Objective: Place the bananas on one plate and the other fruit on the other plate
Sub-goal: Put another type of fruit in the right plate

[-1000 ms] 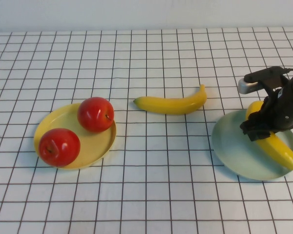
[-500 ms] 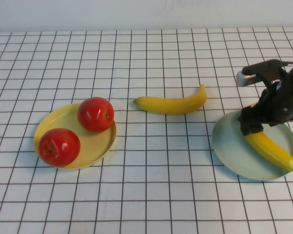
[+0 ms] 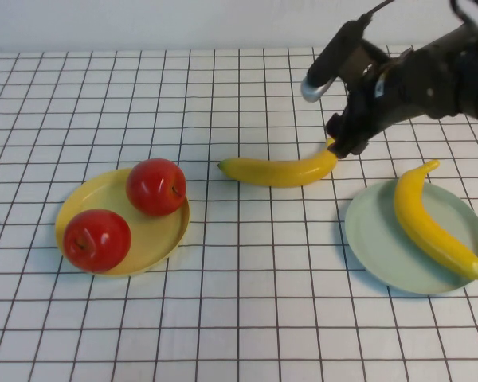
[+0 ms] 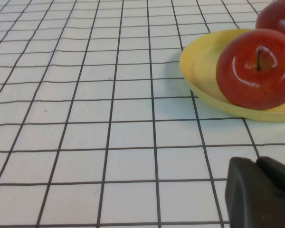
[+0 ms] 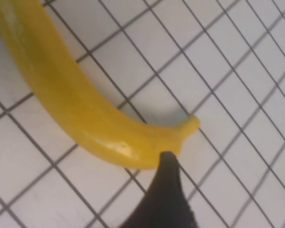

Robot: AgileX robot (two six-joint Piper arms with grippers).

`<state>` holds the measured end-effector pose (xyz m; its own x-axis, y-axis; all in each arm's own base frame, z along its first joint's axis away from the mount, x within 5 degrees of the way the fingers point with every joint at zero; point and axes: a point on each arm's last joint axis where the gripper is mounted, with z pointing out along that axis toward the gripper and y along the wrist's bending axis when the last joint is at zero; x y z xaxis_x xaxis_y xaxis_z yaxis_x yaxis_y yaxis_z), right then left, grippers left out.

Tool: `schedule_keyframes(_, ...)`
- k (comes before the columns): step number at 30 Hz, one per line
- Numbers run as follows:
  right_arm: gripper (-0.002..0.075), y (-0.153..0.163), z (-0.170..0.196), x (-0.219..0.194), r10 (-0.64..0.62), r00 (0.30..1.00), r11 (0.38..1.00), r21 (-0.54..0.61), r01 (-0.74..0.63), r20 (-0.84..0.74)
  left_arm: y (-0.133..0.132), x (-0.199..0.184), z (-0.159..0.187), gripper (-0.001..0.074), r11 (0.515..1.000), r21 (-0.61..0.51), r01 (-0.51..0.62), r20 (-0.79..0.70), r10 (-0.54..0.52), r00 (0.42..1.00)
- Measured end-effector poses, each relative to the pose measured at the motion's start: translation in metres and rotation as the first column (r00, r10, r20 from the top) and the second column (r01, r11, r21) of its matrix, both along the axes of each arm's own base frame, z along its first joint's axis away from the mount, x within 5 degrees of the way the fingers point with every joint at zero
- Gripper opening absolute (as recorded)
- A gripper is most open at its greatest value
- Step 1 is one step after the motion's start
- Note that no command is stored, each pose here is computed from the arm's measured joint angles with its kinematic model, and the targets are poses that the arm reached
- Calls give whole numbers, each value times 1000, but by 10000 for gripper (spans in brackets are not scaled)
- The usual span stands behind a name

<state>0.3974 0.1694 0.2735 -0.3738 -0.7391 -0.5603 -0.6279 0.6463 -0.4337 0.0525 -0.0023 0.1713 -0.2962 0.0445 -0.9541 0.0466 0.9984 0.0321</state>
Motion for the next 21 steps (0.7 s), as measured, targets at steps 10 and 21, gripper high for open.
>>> schedule_keyframes(10,530,61,-55,15,240,971,960,-148,-240,-14,0,0,0,0,1000,0,0,0,0,1000)
schedule_keyframes(21,531,76,-79,22,362,932,910,-224,-349,18,0,0,0,0,1000,0,0,0,0,1000)
